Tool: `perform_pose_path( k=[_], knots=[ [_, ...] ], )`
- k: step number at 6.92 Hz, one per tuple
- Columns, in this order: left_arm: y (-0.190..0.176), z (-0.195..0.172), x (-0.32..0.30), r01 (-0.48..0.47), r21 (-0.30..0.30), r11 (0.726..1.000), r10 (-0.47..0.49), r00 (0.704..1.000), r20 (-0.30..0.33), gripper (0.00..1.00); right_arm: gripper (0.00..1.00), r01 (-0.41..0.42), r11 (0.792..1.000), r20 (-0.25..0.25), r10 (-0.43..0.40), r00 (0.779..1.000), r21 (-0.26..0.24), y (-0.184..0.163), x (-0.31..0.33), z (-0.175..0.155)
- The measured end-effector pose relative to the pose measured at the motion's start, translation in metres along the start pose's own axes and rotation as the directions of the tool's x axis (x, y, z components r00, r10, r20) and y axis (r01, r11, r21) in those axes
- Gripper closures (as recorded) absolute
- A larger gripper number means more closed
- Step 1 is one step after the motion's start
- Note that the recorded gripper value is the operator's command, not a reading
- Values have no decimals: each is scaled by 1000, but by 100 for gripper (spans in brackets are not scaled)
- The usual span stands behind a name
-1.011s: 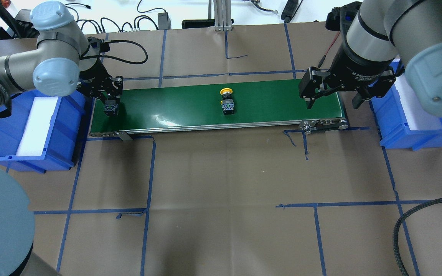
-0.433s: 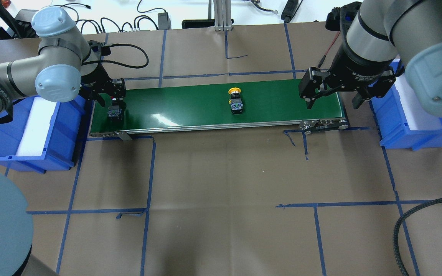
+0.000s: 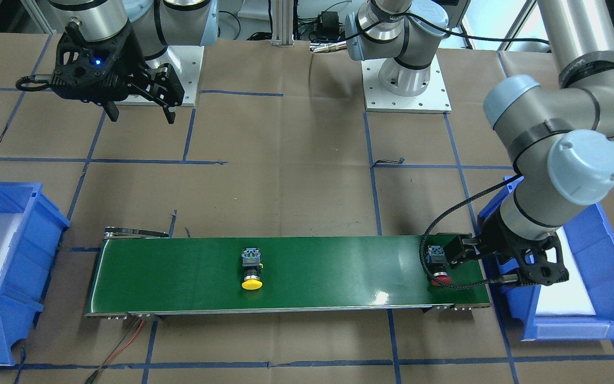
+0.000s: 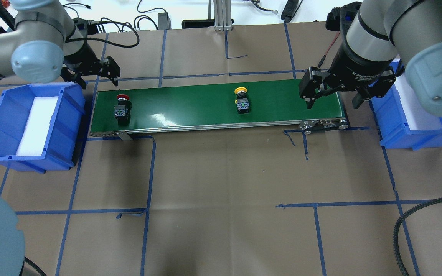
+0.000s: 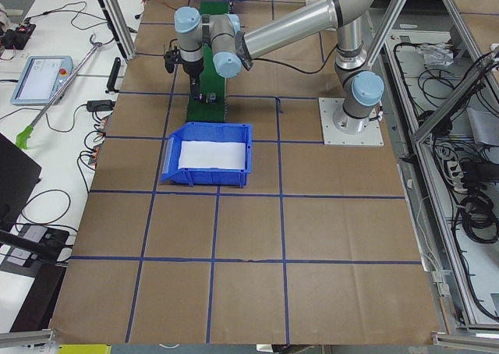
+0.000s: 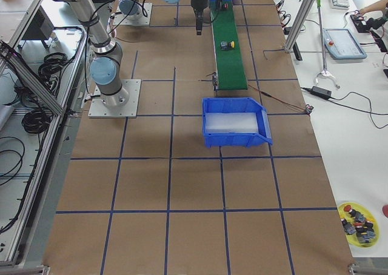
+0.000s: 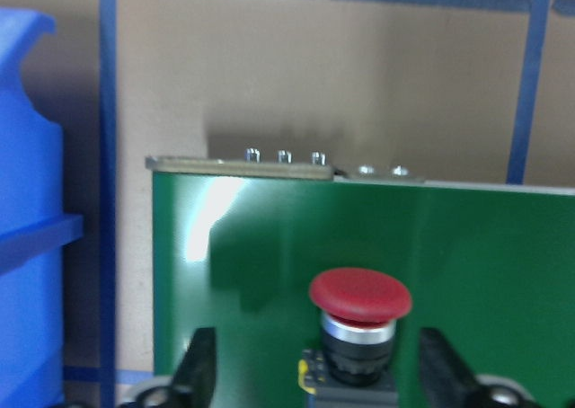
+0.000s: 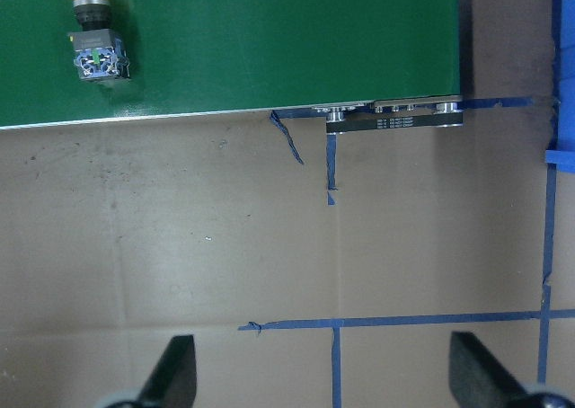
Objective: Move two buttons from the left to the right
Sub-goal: 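Place the red button on the conveyor and lift the left gripper, then reach the right gripper down and grasp the yellow button on the belt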
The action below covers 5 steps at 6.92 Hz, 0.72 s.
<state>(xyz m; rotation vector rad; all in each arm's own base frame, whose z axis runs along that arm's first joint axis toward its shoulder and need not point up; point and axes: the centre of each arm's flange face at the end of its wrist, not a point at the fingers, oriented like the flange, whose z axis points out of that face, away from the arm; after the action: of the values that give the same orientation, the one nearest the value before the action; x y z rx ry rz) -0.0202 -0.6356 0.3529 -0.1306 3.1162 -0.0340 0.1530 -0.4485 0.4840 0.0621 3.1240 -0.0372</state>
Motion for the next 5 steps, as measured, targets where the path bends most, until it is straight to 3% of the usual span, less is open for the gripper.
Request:
perform_pose_path(
  k=[2,5],
  knots=[
    [22,-64,12,-12,-52,999,11,1000,-12,0,0,-1,1000,1,1,1000,-1,-1,0,2],
    [73,-108,71,-55,-62,997,54,998,-9,0,0,-4,1000,9,4,1000,22,-10,-1,3]
  ],
)
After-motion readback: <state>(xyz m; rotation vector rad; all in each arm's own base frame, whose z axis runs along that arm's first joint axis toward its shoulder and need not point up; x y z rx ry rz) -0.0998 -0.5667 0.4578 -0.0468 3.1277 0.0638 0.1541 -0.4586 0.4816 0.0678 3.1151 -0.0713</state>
